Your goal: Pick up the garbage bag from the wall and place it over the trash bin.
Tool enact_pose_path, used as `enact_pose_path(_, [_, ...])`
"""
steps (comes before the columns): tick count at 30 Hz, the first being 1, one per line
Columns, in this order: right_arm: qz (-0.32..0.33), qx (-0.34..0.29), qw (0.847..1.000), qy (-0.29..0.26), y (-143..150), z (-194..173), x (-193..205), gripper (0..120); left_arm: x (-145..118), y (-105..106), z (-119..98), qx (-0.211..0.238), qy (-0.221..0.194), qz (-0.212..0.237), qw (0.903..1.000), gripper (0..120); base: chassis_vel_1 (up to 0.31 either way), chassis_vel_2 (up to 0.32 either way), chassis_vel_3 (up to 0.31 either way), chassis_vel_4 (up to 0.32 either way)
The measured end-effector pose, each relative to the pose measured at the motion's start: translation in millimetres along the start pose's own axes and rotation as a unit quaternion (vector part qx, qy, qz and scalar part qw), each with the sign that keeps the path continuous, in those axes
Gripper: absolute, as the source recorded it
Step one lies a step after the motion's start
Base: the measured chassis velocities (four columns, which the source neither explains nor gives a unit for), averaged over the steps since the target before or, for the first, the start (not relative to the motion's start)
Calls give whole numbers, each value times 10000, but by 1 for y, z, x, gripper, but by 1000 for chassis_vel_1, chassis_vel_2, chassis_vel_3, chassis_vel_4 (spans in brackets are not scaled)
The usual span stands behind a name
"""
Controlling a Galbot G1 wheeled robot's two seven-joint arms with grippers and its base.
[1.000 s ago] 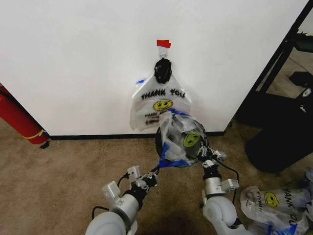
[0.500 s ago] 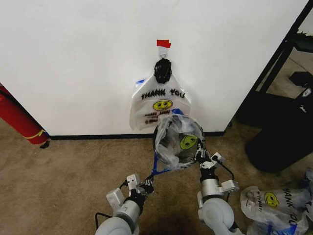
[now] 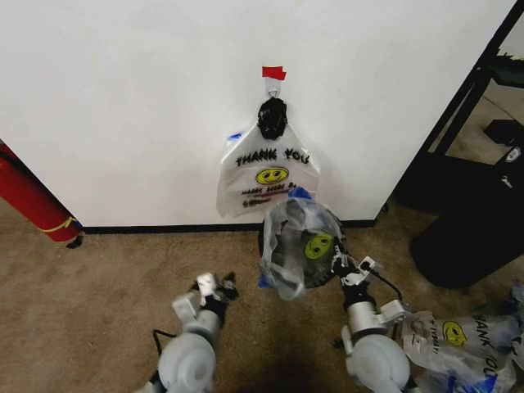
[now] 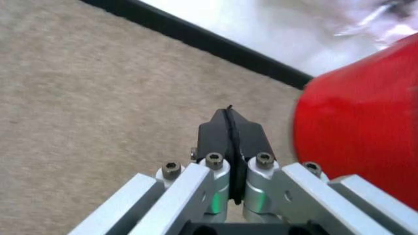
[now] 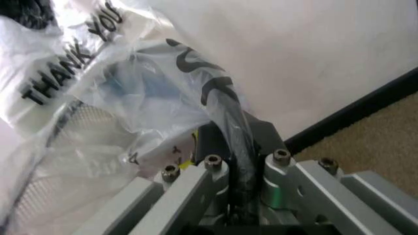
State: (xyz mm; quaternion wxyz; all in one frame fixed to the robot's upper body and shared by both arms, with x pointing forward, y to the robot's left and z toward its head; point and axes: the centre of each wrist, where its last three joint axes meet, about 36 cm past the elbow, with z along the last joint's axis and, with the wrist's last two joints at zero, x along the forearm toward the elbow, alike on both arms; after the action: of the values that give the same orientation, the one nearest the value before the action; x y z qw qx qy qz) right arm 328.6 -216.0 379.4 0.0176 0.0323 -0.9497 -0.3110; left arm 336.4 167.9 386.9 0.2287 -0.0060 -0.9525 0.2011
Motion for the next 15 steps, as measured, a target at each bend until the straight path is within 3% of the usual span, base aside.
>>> enact_pose_path(5, [-11,7,10000,-11,0,-1,-5,1,-3,1,13,-63,7,55,10000,0,0,0,0,0])
enact_pose_path(7, [-2,100,9999,-93,0,4,-8,1,1,2,20,-287,-484,398,9976,0,0,0,0,0])
enact_pose_path(8, [-2,100,9999,-93,0,4,-8,1,1,2,20,-287,-484,398,9976,0,0,0,0,0])
enact_pose_path(9, [9,199,9997,-148,-1,7,-9,1,5,4,24,-530,-844,667,9928,0,0,0,0,0])
enact_pose_path(10, [2,582,9978,-307,0,19,-10,1,13,9,31,-1532,-1841,1918,9518,13,0,0,0,0])
enact_pose_path(12, [-99,849,9955,-400,5,27,-8,1,13,10,33,-2289,-2301,2569,9103,21,0,0,0,0])
enact_pose_path(14, [-280,1211,9906,-563,10,36,-5,1,5,15,35,-2918,-2583,2954,8723,31,0,0,0,0])
enact_pose_path(15, [-280,1211,9906,-563,10,36,-5,1,5,15,35,-2918,-2583,2954,8723,31,0,0,0,0])
